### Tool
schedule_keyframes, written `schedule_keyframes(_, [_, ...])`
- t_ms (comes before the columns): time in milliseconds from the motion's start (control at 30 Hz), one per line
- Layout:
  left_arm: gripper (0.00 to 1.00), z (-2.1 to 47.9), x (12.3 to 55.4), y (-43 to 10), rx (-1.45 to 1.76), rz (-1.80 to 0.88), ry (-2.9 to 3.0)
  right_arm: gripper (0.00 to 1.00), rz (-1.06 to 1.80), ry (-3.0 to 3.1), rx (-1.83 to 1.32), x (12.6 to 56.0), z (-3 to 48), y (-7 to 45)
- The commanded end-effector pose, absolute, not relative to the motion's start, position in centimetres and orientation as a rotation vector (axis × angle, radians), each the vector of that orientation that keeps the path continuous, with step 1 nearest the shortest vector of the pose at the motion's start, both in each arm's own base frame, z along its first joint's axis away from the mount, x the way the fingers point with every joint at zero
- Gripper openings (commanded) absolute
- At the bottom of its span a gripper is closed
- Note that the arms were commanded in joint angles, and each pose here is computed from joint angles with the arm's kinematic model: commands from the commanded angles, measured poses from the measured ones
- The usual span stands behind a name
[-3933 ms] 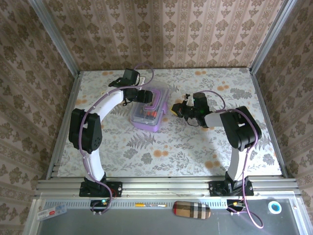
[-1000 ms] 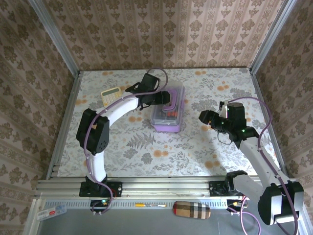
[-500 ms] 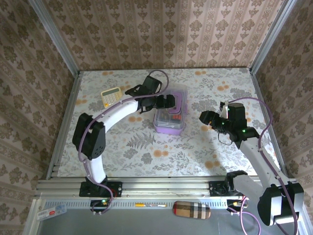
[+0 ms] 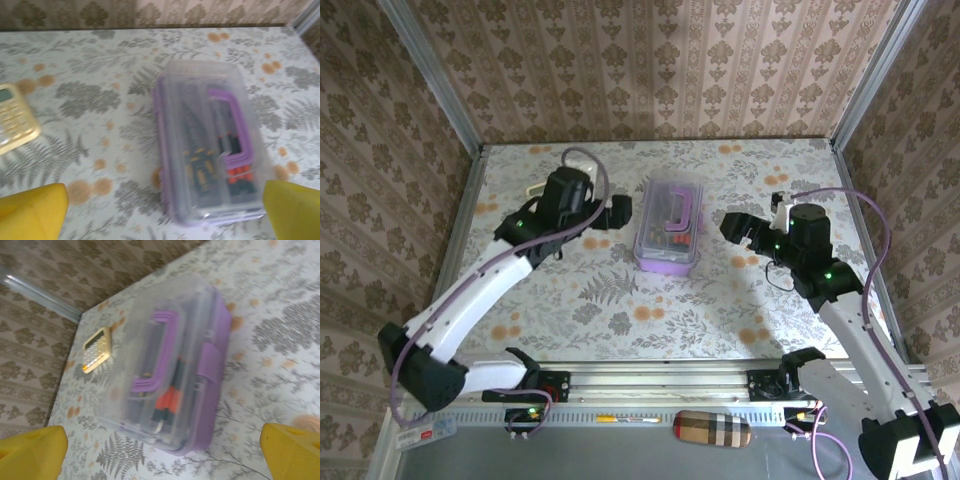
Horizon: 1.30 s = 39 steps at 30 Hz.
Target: Pack the tool kit
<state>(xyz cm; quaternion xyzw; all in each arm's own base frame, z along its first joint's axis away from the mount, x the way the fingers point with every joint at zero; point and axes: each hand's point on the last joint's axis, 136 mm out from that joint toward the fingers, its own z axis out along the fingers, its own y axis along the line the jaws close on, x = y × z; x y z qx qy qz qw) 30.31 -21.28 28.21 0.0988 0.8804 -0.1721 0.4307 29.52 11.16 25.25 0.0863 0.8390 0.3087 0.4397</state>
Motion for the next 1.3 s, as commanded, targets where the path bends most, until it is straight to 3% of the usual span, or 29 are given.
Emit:
schedule_keyframes(0, [1.0,27.8,28.5,-17.1,0.19,-0.281,2.142,1.0,0.641,1.98,0.175,29.9,28.1,11.2])
schedule_keyframes(133, [1.0,28.5,26.7,-11.9,0.073,-0.149,2.007,1.0,0.527,1.959,0.06,30.2,28.1,12.3])
schedule_keyframes(333, [1.0,27.9,25.6,-6.3,-0.098,0.013,1.769,1.0,0.542,1.959,0.192,30.9,26.9,11.6])
schedule_keyframes(700, [1.0,22.8,27.3,-7.9,0.262,0.251,1.49,1.0,0.483,1.902,0.113,29.7,24.6,10.8])
schedule_keyframes(1067, [1.0,16.7,31.5,0.1,-0.033,0.139,1.61,1.0,0.403,1.829,-0.019,29.1,24.2,10.5])
schedule_keyframes(1267, [1.0,13.7,34.9,-1.1,0.098,0.156,1.662,1.0,0.385,1.817,-0.068,29.3,23.6,10.8])
